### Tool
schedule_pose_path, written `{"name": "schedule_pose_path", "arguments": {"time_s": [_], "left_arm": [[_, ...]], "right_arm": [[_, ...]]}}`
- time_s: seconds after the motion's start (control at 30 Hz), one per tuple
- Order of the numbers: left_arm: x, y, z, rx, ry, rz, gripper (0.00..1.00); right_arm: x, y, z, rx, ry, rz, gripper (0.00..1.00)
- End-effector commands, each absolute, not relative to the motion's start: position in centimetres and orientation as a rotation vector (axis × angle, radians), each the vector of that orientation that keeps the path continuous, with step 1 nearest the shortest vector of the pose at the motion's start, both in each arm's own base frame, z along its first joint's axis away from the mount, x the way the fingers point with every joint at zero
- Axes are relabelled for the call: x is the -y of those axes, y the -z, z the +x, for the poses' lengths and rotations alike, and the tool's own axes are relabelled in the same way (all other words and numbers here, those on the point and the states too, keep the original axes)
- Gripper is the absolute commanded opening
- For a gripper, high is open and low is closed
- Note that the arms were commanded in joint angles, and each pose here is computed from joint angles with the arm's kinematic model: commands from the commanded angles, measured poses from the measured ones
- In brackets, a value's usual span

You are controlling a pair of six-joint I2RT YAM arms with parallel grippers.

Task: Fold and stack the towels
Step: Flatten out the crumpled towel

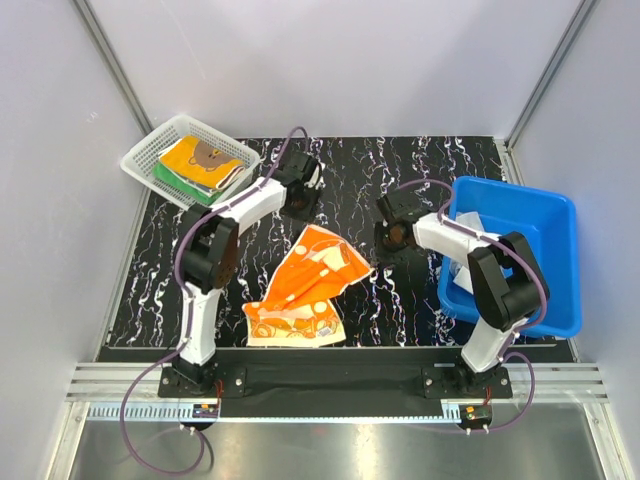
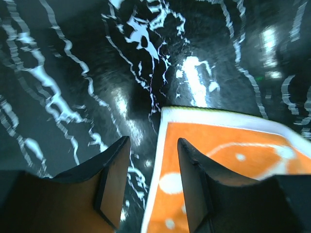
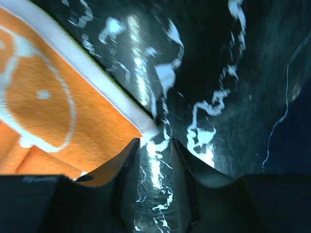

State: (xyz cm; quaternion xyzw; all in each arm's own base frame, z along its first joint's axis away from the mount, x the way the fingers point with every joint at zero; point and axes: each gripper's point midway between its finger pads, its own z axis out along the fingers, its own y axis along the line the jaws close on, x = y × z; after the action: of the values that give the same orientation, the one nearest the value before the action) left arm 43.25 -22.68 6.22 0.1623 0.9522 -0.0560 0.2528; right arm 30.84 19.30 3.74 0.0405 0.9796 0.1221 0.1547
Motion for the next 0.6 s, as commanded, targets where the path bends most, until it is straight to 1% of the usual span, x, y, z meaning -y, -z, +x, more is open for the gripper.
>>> {"name": "schedule_pose_path", "arguments": {"time_s": [0.0, 0.2, 0.33, 0.53, 0.57], "left_arm": [[23.8, -7.1, 45.4, -2.503, 0.179, 0.563, 0.48], [24.5, -3.7, 45.2, -2.540, 0.227, 0.604, 0.49], [25.0, -2.3, 44.7, -2.566, 0.265, 0.597, 0.45], [24.6, -0.8, 43.7, -2.606, 0.270, 0.586, 0.38], [24.7, -0.6, 43.6, -2.608, 0.272, 0.589, 0.33]], "right_arm": [[-19.8, -5.3, 31.1, -2.710, -0.413, 0.291, 0.39], [-19.2, -3.6, 29.9, -2.711, -0.403, 0.378, 0.41], [-19.5, -2.7, 29.7, -2.700, -0.422, 0.415, 0.41], [-20.6, -2.5, 30.5, -2.678, -0.444, 0.435, 0.41], [-20.7, -2.4, 30.4, -2.677, -0.449, 0.443, 0.41]]}}
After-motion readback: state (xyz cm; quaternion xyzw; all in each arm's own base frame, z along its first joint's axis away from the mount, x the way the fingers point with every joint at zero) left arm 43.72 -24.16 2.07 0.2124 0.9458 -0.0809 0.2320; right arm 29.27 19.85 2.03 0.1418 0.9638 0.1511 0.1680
